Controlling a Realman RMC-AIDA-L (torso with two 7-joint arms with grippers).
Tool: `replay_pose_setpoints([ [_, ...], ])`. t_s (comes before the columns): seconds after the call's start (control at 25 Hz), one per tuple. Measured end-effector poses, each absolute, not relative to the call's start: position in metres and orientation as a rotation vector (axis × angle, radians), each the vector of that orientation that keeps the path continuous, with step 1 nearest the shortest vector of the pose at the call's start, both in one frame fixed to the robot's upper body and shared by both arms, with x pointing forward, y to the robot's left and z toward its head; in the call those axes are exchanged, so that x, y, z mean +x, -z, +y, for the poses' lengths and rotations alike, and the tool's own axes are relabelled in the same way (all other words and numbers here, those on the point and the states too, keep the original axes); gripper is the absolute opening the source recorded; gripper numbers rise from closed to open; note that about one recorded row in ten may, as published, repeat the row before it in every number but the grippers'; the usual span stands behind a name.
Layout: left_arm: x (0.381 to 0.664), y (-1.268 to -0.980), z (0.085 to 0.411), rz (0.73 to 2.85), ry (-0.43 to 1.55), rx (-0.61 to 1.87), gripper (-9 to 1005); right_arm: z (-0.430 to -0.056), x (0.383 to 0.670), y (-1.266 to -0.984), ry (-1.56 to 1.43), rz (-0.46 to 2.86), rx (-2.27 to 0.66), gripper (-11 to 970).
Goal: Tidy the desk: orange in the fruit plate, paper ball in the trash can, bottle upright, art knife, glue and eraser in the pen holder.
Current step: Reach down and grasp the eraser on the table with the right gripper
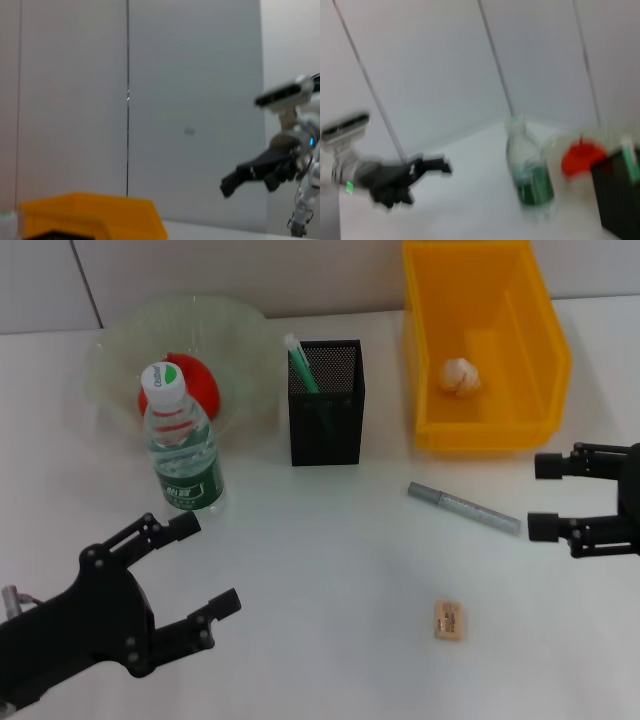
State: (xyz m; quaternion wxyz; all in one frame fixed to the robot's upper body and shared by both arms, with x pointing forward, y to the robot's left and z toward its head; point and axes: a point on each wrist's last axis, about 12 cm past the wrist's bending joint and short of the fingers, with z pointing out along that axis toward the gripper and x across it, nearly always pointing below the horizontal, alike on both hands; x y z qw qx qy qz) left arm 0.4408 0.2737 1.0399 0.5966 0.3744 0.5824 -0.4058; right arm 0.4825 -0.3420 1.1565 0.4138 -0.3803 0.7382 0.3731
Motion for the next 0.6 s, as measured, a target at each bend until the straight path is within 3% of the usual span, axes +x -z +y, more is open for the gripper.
replay_pose_setpoints([
  [0.08,0.440,-1.038,0.274,1.367,0.940,0.864,844,-0.339,0.486,-1.165,-0.917,1.907,-0.997,830],
  [0.2,0.439,-1.028,0.272,1.432,0.914,0.843,844,-0.311,0.505,-1.206,-0.768,2.145,-1.234,831],
  [0.4,0.440,-1.024,0.272,1.469,0.890,0.838,844,-0.268,0.521,-1.231,-0.568,2.332,-1.453,831],
  [0.6,0.440,-1.025,0.273,1.470,0.896,0.837,844,-0.227,0.527,-1.222,-0.377,2.438,-1.613,830],
])
